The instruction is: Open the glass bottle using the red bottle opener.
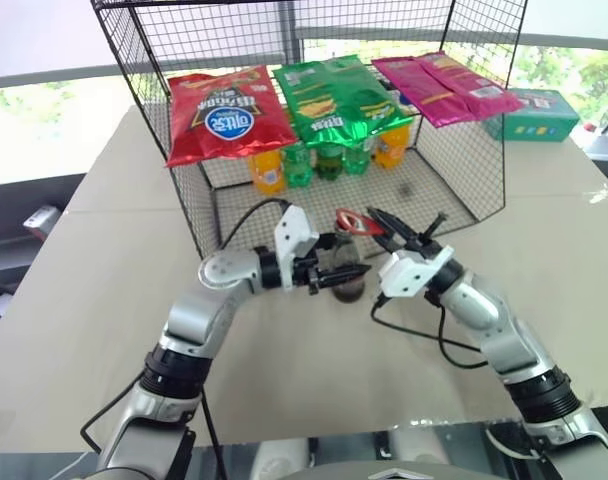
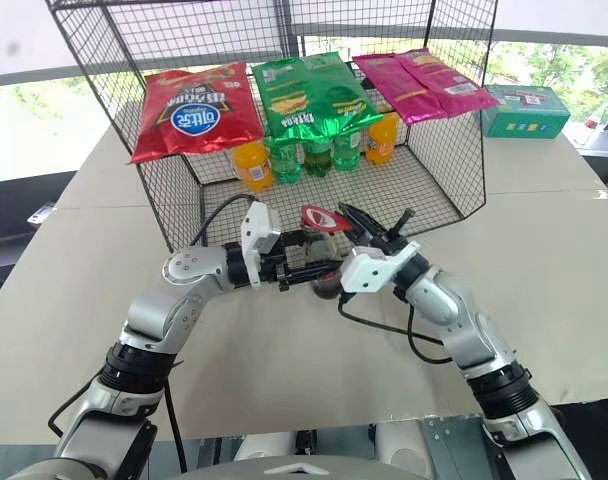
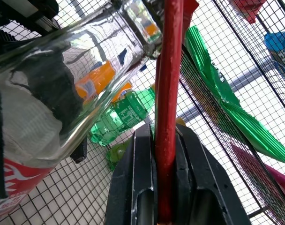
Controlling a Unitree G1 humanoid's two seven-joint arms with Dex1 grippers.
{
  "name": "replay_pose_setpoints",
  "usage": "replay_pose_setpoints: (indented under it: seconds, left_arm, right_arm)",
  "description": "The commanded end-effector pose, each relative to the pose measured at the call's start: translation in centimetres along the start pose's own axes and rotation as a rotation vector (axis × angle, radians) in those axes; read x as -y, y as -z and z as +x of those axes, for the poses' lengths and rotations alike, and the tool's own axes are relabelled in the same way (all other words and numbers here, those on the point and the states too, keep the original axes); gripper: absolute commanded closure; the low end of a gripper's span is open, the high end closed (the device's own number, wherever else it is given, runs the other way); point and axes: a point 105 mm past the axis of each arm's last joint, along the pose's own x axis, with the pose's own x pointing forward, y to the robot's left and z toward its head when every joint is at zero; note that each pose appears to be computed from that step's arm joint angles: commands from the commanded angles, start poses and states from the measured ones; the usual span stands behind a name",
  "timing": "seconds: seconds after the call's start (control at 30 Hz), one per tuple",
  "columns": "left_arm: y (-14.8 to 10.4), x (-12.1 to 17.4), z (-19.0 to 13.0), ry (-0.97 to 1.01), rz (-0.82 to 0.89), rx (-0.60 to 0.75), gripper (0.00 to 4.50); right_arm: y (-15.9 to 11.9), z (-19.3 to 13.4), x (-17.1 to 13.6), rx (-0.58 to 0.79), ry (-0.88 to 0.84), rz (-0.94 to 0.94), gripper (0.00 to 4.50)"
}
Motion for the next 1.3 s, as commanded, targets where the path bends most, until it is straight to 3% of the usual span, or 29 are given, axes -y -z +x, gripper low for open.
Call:
replay_pose_setpoints:
  seconds: [0.03,0.4,0.47,0.57,0.77,0.97,1.1,1.3]
  left_arm:
    - [-2.0,0.26,-0.23,0.011,0.028,0.079,2.12]
    - [-2.44,0.14,-0.46,-0.002,0.042,0.098,2.12]
    - [-2.47,0.13,-0.32,-0.004,0.041,0.1,1.06]
    - [-2.47,0.13,-0.29,-0.01,0.046,0.101,0.01]
    - [-2.38,0.18,-0.64,-0.005,0.035,0.1,0.01]
    - [-2.37,0.31,-0.76,0.0,0.024,0.1,2.39]
    - [-2.18,0.57,-0.73,0.014,0.018,0.089,3.0]
    - [-1.67,0.89,-0.54,0.029,0.013,0.07,3.0]
  right_arm:
    - [2.78,-1.39,-2.86,-0.121,-0.131,-0.002,4.5]
    - [2.89,-1.56,-2.69,-0.128,-0.124,-0.005,4.5]
    - [2.86,-1.54,-2.64,-0.127,-0.122,-0.005,4.5]
    - [2.84,-1.56,-2.61,-0.127,-0.121,-0.006,4.5]
    - [2.84,-1.7,-2.55,-0.131,-0.12,-0.006,4.5]
    - [2.73,-1.75,-2.61,-0.131,-0.119,-0.004,4.5]
    - [2.65,-1.77,-2.63,-0.13,-0.117,0.0,4.5]
    - [2.04,-1.66,-3.24,-0.114,-0.116,0.031,4.5]
